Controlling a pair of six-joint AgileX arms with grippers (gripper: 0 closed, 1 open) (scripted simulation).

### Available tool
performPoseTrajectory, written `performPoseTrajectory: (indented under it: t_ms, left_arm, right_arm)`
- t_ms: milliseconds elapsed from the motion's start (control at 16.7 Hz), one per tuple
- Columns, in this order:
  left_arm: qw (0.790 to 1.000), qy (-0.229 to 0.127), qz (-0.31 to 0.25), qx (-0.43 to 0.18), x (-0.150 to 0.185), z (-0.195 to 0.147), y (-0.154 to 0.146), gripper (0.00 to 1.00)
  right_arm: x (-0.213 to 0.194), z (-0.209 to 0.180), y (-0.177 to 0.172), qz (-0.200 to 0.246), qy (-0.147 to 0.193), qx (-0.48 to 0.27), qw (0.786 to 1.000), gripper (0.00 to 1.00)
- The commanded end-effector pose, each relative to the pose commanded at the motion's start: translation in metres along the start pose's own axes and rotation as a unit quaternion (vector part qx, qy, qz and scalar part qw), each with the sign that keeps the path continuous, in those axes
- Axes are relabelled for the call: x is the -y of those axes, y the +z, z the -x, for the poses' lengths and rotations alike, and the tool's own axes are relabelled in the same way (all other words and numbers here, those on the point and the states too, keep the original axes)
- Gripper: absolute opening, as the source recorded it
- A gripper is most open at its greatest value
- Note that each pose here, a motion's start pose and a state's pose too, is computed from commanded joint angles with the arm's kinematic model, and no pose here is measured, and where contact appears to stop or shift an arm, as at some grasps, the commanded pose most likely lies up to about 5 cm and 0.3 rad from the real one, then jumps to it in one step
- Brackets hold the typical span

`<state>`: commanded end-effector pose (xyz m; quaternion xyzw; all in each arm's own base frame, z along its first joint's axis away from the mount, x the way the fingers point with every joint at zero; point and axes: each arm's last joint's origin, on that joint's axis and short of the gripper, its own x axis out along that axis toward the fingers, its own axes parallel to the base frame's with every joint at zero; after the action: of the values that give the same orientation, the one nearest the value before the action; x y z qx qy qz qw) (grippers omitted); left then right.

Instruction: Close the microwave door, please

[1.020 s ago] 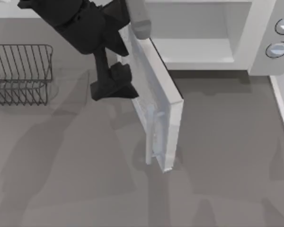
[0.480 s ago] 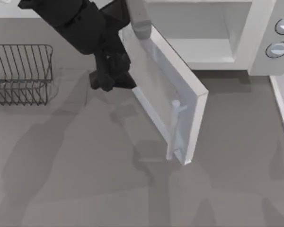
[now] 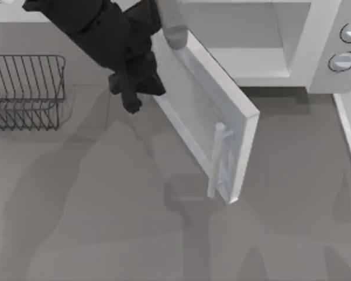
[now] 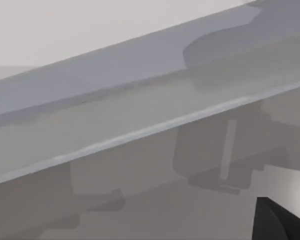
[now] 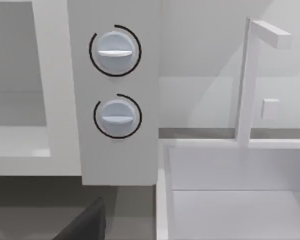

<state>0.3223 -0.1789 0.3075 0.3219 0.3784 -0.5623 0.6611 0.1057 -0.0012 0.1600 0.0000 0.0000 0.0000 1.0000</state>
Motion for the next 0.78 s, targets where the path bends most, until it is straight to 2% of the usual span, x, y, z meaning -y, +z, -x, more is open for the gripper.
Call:
performPoseTrajectory:
  t_ms: [420,780]
  left_arm:
    - [1.000,0.001,0.001,0.000,0.000,0.000,0.000,0.00]
    - [1.000,0.001,0.001,0.000,0.003,-0.010,0.016,0.00]
  right_arm:
    - [0.000,0.000,0.000,0.000,0.000,0.000,1.000,1.00]
    - [0.000,0.000,0.000,0.000,0.000,0.000,1.000,1.00]
